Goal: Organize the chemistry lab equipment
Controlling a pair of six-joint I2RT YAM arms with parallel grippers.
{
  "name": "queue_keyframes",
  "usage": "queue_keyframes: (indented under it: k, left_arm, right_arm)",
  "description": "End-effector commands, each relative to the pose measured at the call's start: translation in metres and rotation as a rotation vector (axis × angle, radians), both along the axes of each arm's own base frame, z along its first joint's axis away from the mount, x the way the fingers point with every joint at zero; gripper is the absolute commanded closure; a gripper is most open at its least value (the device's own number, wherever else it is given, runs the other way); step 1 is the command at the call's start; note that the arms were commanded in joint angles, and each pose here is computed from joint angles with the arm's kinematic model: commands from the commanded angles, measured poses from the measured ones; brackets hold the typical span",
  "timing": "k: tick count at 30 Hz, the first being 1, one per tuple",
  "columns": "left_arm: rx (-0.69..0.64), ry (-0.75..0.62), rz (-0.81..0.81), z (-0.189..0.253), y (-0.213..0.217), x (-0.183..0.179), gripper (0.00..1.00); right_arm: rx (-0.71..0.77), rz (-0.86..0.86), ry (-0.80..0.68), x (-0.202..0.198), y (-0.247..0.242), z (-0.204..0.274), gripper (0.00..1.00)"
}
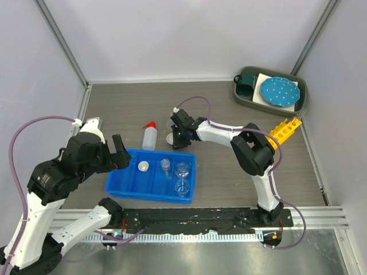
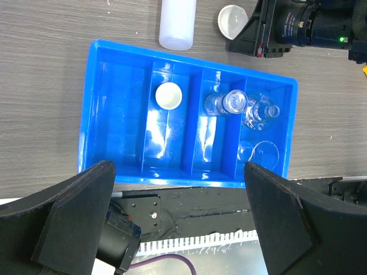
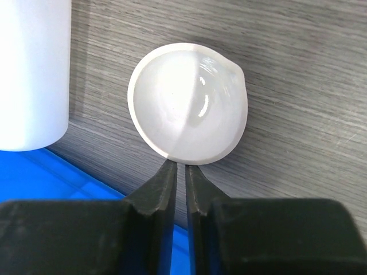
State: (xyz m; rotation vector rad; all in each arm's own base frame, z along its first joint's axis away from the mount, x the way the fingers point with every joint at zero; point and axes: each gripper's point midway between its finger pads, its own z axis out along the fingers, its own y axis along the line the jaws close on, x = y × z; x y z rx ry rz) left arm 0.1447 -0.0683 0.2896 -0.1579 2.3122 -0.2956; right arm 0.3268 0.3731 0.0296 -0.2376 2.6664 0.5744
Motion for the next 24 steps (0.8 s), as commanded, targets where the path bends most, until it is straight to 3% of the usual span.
queue_keyframes:
  k: [1, 4, 24]
  left_arm:
    - [0.024, 0.014, 0.007, 0.000, 0.009, -0.009, 0.00]
    - [0.023, 0.012, 0.007, 0.001, 0.010, -0.009, 0.00]
    - [0.003, 0.010, 0.010, 0.003, 0.009, -0.012, 0.00]
  right_arm:
    - [0.030, -0.008, -0.033, 0.007, 0.005, 0.010, 0.90]
    - [0.024, -0.011, -0.036, 0.008, 0.003, 0.011, 0.99]
    - [0.020, -0.024, -0.088, 0.010, -0.005, 0.033, 0.99]
